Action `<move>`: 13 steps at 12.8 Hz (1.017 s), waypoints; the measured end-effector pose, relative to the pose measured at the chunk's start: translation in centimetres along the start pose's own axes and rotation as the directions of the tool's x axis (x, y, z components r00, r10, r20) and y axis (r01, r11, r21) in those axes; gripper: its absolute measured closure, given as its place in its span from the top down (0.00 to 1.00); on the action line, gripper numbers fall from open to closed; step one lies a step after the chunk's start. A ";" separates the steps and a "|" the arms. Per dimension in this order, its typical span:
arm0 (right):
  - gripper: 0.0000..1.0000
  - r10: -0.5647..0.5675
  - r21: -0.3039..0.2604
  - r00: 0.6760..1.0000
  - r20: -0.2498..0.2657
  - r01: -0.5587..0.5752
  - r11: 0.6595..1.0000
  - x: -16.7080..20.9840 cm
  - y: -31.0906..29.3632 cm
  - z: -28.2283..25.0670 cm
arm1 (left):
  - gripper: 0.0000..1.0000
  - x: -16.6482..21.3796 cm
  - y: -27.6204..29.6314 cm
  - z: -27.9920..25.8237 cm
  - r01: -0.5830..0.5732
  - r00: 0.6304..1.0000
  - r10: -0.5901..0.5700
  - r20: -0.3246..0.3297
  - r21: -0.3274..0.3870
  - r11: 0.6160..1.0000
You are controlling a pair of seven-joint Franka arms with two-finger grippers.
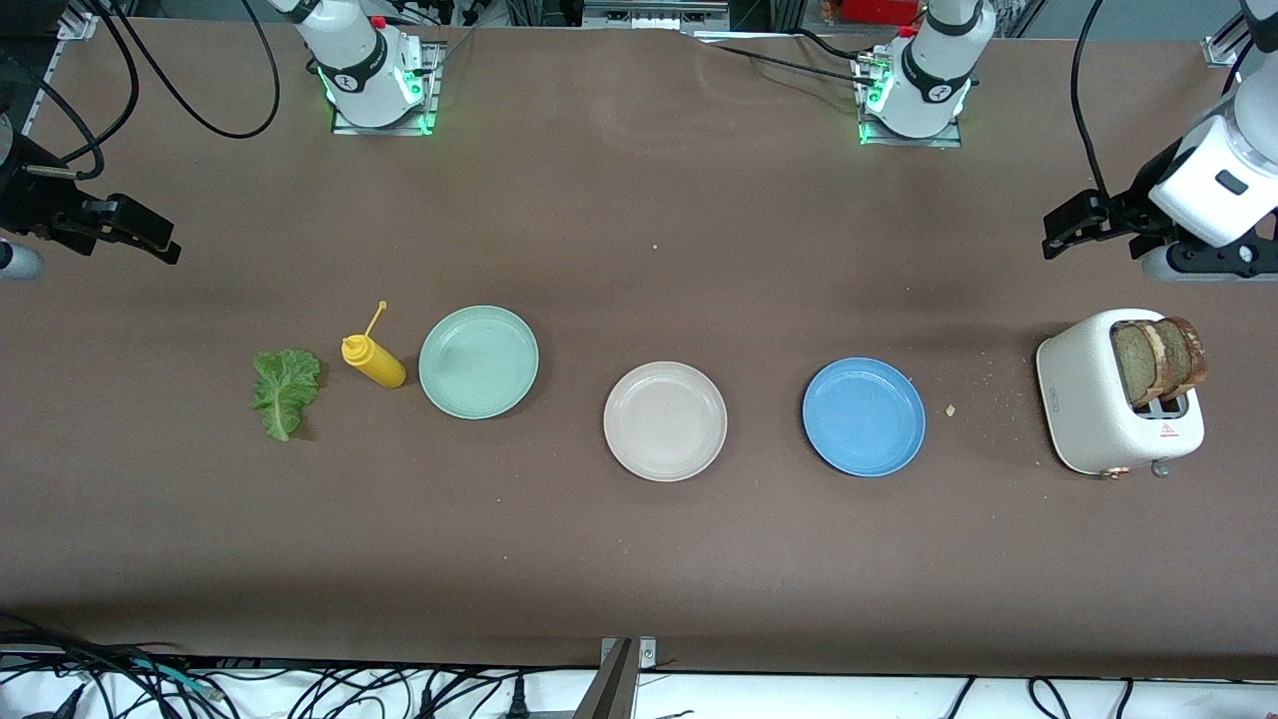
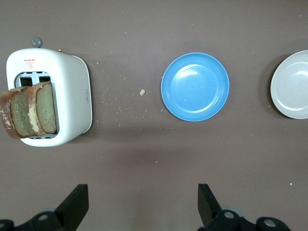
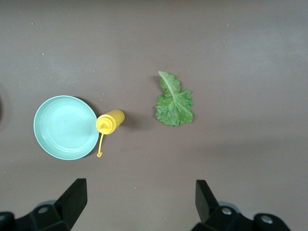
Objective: Make sandwich in beige plate with both arms
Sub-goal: 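Reach the left gripper down to the toaster and grasp a bread slice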
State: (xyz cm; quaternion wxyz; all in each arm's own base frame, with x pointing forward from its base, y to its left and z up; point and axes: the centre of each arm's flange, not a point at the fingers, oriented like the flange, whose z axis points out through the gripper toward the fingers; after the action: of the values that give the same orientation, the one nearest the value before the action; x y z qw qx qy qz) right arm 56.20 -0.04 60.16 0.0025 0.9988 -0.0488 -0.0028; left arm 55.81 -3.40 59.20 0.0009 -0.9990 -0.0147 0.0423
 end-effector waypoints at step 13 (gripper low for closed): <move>1.00 -0.002 0.000 1.000 0.000 0.002 1.000 0.0 -0.1 0.0 | 1.00 7.8 -16.0 13.0 0.031 0.998 -0.037 0.048 0.116 0.993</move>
State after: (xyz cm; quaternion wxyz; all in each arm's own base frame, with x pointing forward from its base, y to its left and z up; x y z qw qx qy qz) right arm 56.21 0.09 60.15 0.0024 0.9989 -0.0476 -0.0028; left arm 62.05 12.79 45.61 0.0589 -0.9955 -0.0293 0.0681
